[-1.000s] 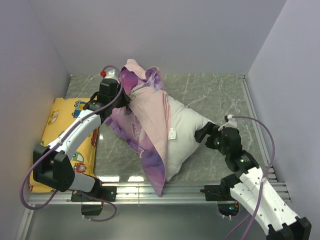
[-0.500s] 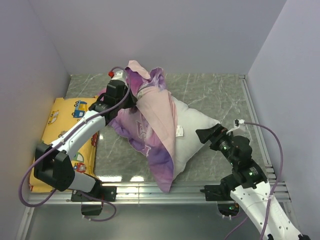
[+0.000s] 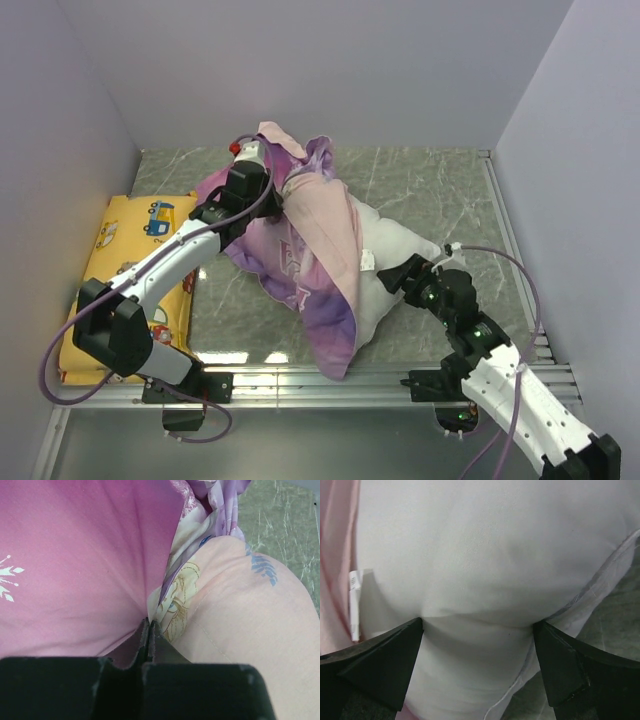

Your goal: Remove the pillowcase from the pillow

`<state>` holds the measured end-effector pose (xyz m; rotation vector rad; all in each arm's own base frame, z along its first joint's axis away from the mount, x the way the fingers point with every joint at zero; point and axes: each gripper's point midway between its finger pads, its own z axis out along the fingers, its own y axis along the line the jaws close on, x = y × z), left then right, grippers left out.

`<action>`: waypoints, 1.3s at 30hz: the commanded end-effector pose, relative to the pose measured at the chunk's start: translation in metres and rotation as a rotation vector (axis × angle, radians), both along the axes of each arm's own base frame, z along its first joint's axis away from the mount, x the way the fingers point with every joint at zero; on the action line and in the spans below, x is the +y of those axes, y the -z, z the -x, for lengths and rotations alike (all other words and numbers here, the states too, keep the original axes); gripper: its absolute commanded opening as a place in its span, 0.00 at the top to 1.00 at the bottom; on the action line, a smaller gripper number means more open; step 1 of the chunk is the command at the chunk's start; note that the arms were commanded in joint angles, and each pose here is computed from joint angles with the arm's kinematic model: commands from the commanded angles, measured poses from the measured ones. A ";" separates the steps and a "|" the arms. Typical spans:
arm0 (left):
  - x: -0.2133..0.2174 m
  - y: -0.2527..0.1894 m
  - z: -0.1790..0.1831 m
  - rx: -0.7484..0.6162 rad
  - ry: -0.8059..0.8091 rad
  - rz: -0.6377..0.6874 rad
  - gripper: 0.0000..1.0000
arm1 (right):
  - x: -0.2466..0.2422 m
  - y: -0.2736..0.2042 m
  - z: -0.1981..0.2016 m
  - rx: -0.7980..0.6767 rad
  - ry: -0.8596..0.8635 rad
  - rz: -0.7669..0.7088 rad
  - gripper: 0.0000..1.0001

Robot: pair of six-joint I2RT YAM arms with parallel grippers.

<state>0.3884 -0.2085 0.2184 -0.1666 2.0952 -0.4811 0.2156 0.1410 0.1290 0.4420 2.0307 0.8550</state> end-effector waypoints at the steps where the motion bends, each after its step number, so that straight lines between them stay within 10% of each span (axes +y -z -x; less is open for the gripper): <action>1: -0.023 -0.025 0.002 -0.032 0.064 0.041 1.00 | -0.008 -0.007 -0.025 -0.044 0.070 0.060 0.13; 5: -0.019 -0.043 -0.002 -0.053 0.066 0.001 0.99 | -0.049 -0.033 -0.057 -0.033 0.195 0.211 1.00; 19: 0.074 -0.046 -0.034 -0.020 -0.121 -0.033 0.99 | -0.135 -0.070 -0.073 0.005 0.357 0.271 1.00; 25: 0.000 -0.052 0.002 -0.083 0.040 -0.020 0.37 | -0.132 -0.060 -0.076 0.025 0.336 0.272 1.00; 39: -0.112 0.004 0.129 -0.028 0.219 0.090 0.20 | -0.127 -0.067 -0.078 0.007 0.306 0.263 1.00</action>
